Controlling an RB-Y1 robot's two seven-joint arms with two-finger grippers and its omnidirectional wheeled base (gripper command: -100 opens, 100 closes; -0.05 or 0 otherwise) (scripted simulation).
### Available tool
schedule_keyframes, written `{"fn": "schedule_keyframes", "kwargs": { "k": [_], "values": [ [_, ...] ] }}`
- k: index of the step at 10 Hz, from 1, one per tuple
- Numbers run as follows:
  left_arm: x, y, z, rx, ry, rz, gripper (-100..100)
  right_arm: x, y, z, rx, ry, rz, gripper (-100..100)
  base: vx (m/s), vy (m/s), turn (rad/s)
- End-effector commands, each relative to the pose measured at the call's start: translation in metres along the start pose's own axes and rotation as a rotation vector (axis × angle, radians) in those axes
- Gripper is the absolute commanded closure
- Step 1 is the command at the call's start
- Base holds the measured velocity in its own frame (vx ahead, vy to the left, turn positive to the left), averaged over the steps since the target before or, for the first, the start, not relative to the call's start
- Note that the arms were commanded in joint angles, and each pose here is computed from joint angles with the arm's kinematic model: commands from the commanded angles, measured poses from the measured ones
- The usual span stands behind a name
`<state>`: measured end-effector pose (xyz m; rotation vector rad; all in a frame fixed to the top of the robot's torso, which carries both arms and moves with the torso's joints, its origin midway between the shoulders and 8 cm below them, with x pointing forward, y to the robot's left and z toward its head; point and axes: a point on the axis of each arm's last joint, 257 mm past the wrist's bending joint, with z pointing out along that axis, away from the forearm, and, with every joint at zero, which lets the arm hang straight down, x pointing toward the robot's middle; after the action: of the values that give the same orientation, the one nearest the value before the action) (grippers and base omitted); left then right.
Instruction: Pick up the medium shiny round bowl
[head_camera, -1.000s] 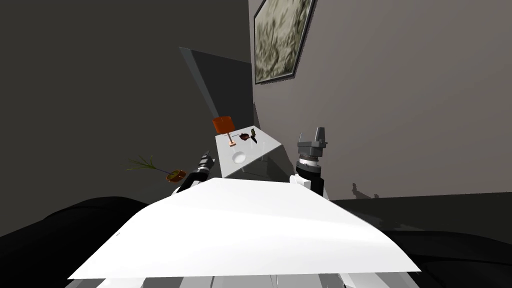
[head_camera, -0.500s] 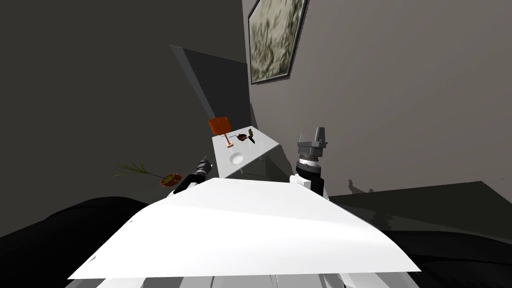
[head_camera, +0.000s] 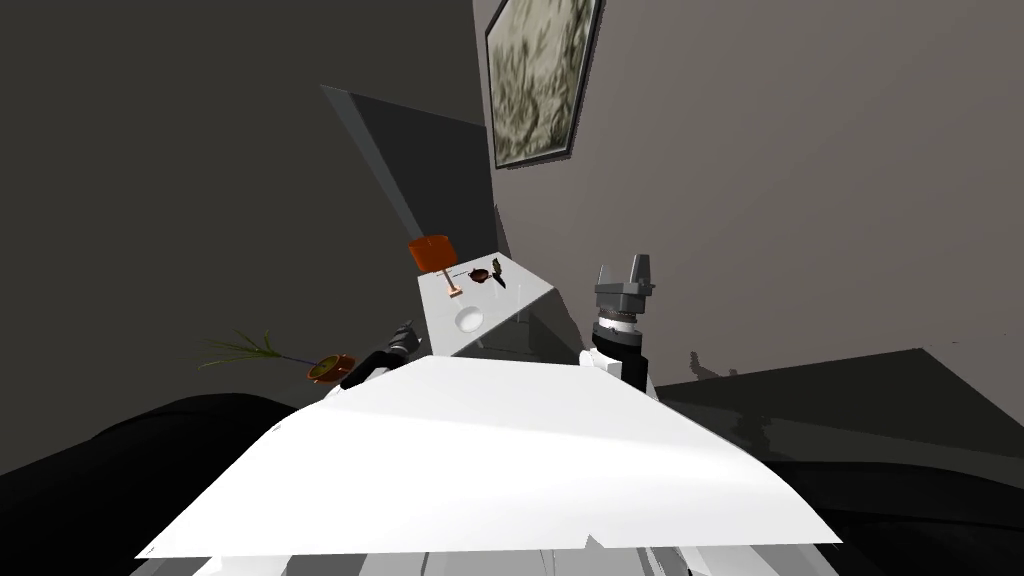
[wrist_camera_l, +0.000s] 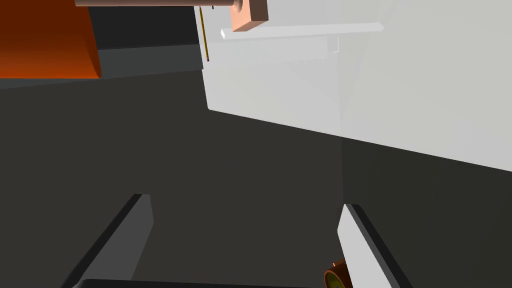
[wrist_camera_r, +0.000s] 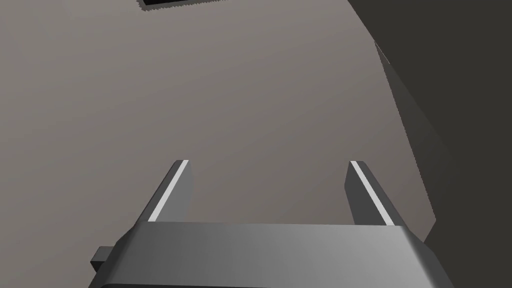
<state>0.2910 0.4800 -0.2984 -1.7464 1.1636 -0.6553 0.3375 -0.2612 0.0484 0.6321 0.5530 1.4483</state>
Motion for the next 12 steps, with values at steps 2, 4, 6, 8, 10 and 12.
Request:
{"fn": "schedule_keyframes", "kwargs": {
  "k": [2, 4, 6, 8, 10, 12],
  "values": [
    [-0.015, 0.024, -0.002, -0.086, -0.027, -0.023, -100, 0.000, 0.000, 0.000, 0.000, 0.000, 0.000, 0, 0.025, -0.020, -0.091],
    [-0.024, 0.042, -0.005, -0.153, -0.044, -0.039, -100, 0.000, 0.000, 0.000, 0.000, 0.000, 0.000, 0, 0.029, -0.020, -0.098],
    [-0.025, 0.051, -0.006, -0.187, -0.048, -0.039, -100, 0.000, 0.000, 0.000, 0.000, 0.000, 0.000, 0, 0.020, -0.011, -0.036],
    [-0.033, 0.069, -0.010, -0.252, -0.062, -0.056, -100, 0.000, 0.000, 0.000, 0.000, 0.000, 0.000, 0, 0.025, -0.016, -0.119],
    [-0.039, 0.086, -0.015, -0.316, -0.074, -0.073, -100, 0.000, 0.000, 0.000, 0.000, 0.000, 0.000, 0, 0.035, -0.019, -0.111],
    [-0.044, 0.102, -0.020, -0.377, -0.083, -0.089, -100, 0.000, 0.000, 0.000, 0.000, 0.000, 0.000, 0, 0.041, -0.018, -0.105]
  ]
}}
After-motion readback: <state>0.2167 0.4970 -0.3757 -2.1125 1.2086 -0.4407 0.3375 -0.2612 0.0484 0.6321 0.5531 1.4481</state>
